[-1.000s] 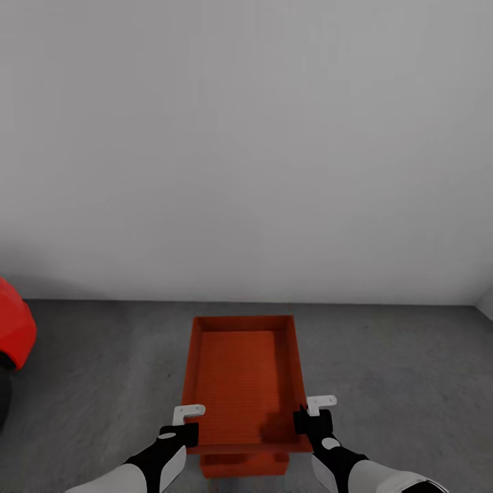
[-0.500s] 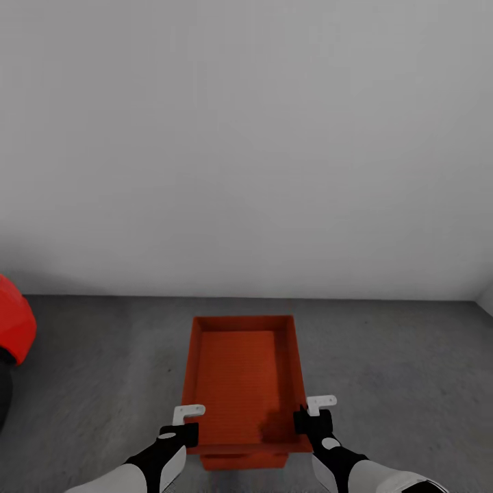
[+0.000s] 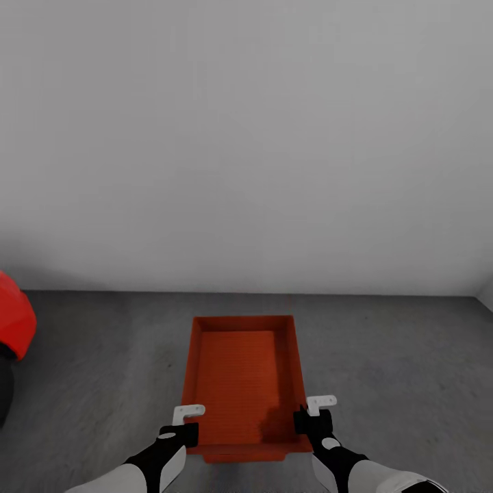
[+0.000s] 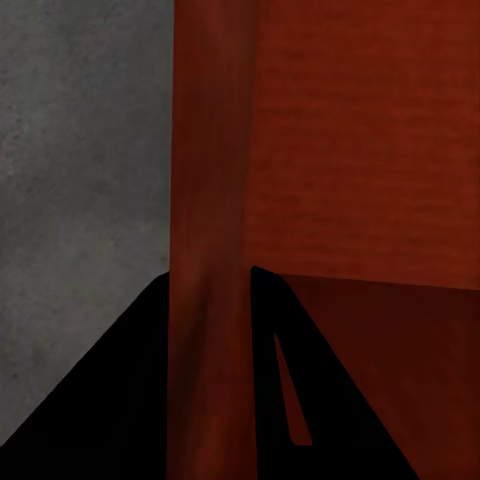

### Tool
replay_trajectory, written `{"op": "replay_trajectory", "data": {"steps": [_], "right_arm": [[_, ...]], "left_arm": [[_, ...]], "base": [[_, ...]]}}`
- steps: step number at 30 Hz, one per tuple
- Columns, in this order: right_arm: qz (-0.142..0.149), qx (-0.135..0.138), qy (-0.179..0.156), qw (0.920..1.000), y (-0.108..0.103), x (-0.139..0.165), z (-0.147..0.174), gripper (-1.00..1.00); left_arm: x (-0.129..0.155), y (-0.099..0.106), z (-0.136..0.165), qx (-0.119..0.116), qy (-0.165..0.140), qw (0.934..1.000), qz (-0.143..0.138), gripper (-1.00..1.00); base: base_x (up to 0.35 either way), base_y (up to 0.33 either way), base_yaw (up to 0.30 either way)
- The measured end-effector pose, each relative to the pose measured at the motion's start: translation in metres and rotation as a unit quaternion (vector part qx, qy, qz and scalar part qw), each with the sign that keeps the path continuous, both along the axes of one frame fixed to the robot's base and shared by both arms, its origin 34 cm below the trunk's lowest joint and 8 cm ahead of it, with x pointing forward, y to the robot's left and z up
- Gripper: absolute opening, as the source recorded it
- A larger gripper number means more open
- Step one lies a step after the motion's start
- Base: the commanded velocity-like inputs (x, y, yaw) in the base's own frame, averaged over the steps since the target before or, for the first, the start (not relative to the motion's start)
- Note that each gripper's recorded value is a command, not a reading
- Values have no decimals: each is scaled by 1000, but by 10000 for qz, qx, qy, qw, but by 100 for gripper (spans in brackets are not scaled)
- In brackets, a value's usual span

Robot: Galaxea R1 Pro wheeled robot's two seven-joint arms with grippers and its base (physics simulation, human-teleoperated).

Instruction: Move the two storage containers from the living room to the garage. In the garage, place one container on the floor and stack the other container on top of it (either order is fine).

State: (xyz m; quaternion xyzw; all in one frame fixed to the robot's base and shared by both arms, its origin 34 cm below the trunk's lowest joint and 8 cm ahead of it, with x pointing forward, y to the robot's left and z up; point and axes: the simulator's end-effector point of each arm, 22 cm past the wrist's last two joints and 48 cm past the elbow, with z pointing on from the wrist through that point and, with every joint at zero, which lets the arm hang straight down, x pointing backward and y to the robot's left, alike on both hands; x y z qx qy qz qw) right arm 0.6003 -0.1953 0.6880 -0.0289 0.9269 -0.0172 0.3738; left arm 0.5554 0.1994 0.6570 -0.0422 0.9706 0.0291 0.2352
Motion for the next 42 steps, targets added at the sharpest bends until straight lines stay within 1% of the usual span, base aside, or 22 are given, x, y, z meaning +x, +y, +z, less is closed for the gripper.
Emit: {"op": "replay_trajectory", "data": {"steps": [42], "right_arm": [[-3,-3,322,9995,1,-20,-31,-100]], "left_arm": [[-22,1,-28,-2,321,9995,3,-100]], "base": [[0,0,0]]}}
